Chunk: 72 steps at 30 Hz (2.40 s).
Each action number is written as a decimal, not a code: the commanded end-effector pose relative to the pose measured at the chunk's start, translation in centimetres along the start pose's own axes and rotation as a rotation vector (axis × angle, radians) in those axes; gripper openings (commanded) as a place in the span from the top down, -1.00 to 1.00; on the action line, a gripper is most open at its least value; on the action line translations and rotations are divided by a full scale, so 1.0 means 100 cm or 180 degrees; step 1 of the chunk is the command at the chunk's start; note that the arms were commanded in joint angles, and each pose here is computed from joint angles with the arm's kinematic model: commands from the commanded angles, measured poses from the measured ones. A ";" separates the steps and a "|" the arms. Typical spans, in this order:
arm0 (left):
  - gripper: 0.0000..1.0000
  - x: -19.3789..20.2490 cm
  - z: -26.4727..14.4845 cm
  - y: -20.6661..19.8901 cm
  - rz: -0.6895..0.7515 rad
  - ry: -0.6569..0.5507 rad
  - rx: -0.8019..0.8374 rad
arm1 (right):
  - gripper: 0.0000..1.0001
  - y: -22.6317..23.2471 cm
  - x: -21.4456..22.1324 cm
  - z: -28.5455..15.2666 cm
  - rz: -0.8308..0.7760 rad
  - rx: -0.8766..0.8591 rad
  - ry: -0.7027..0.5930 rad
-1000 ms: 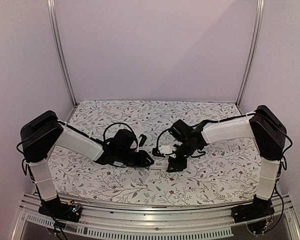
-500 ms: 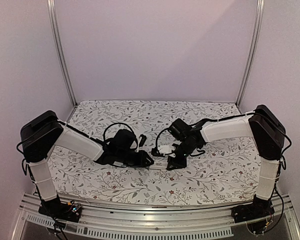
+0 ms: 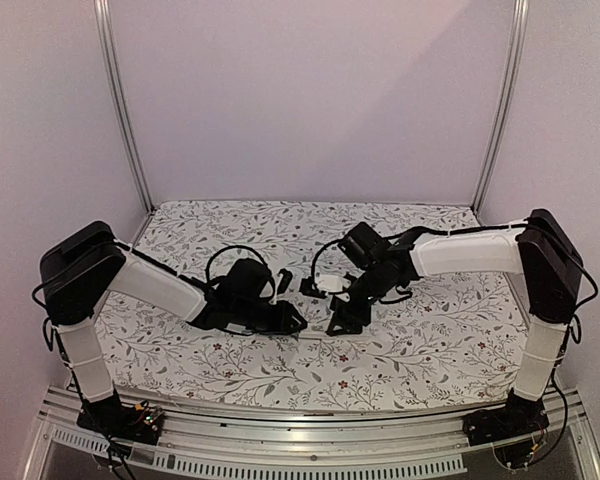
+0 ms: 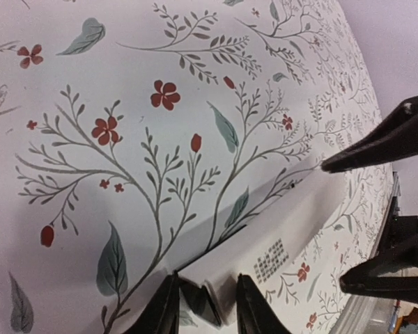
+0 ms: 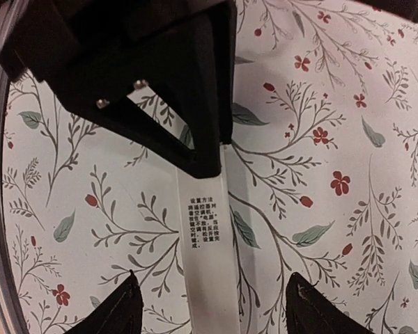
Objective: Load the batteries into the remote control
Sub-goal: Place the battery cover on the remote control without the battery cover, then load the battery cover onto the remote control without the battery cover.
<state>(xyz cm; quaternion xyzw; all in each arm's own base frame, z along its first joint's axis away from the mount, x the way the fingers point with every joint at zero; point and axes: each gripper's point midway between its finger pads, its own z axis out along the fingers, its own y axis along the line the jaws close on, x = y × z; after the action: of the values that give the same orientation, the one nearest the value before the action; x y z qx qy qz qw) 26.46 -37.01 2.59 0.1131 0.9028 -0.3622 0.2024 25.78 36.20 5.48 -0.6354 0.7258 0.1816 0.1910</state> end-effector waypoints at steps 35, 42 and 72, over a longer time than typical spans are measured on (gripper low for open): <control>0.57 -0.003 -0.035 0.044 0.0221 -0.0160 -0.0858 | 1.00 -0.006 0.121 -0.041 0.3813 0.1346 0.0280; 0.61 0.008 -0.017 0.046 0.0709 0.0093 -0.1212 | 1.00 -0.002 0.113 -0.031 0.3744 0.1321 0.0356; 0.79 0.040 0.012 0.012 0.1134 0.0478 -0.0916 | 1.00 0.005 0.073 0.007 0.3530 0.1225 0.0451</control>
<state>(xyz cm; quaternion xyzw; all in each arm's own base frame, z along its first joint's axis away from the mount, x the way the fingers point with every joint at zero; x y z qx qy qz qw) 25.35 -35.89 1.10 0.2365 0.9250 -0.1723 0.2423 24.48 28.46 1.39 -0.1204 0.9831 0.0552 0.1267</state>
